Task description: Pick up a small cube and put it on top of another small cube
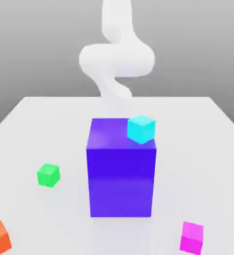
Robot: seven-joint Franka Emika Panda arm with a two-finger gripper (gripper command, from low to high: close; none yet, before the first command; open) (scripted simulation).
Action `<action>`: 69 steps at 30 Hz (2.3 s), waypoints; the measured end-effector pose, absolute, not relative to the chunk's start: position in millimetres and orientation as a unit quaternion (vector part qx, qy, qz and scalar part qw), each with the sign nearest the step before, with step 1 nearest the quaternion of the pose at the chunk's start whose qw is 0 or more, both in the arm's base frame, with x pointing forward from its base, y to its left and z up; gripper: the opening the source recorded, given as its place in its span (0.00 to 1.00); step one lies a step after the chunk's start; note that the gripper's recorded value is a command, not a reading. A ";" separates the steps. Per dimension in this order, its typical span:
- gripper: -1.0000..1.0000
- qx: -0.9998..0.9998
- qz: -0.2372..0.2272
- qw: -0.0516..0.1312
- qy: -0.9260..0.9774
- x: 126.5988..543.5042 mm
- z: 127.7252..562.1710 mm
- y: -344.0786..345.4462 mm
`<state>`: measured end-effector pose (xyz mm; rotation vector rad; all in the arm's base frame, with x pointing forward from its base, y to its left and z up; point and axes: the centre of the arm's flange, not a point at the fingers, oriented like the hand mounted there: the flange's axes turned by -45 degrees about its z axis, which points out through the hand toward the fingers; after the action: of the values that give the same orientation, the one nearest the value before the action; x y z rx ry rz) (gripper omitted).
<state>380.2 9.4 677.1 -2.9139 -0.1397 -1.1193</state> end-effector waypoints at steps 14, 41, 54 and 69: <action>0.50 -0.926 -0.180 0.023 -0.331 493.5 442.3 104.1; 0.00 -0.811 0.000 0.000 -0.585 464.9 140.3 178.4; 0.00 -0.856 -0.003 -0.084 -0.511 506.1 242.1 20.1; 0.00 -0.959 0.027 -0.071 -0.273 296.5 269.4 -232.8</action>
<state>296.5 -232.8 269.4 -3.1577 -0.8988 0.0875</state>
